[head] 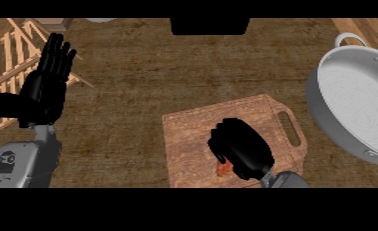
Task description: Pick the sweet potato from the cutting board and place it in the pot
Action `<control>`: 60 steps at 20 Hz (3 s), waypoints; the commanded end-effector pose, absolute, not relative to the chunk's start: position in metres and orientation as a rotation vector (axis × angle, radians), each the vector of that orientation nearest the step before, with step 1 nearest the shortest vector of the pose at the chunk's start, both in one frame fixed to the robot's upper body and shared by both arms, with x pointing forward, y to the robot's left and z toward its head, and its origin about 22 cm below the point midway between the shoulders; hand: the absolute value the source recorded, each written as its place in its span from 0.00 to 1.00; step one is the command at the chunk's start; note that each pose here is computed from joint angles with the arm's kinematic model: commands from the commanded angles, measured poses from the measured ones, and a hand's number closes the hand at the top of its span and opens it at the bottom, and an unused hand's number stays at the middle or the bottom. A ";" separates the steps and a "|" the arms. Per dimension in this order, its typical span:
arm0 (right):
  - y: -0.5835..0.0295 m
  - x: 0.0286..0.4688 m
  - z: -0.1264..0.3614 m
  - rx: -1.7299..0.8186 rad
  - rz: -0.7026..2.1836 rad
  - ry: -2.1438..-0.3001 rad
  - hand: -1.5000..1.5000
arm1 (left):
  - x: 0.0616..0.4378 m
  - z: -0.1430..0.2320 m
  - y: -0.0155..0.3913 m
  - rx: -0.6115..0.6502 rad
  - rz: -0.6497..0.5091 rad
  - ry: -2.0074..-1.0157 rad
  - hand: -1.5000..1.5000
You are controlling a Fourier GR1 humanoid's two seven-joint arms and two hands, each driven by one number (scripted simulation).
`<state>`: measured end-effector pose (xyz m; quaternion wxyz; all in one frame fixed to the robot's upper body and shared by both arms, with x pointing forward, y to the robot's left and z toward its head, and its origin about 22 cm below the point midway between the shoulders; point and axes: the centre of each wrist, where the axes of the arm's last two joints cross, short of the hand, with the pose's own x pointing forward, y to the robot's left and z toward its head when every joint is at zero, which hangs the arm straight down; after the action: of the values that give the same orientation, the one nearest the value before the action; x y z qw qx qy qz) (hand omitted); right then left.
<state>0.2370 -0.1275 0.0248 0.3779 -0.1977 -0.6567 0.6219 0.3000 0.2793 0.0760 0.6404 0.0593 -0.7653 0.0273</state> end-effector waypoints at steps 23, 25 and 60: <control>-0.203 0.060 0.187 -1.109 0.737 -1.925 1.00 | 0.290 0.078 0.277 0.122 0.057 -1.753 0.50; -0.213 0.059 0.191 -1.159 0.767 -1.890 1.00 | 0.293 0.079 0.273 0.146 0.077 -1.770 0.50; -0.494 0.250 0.100 -0.889 0.700 -1.437 0.00 | 0.307 0.080 0.270 0.091 0.018 -1.777 0.50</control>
<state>0.2390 -0.4744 0.1139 0.5449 -0.4424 -0.6377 0.3173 0.3068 0.2646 0.0827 0.6315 0.0384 -0.7743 0.0116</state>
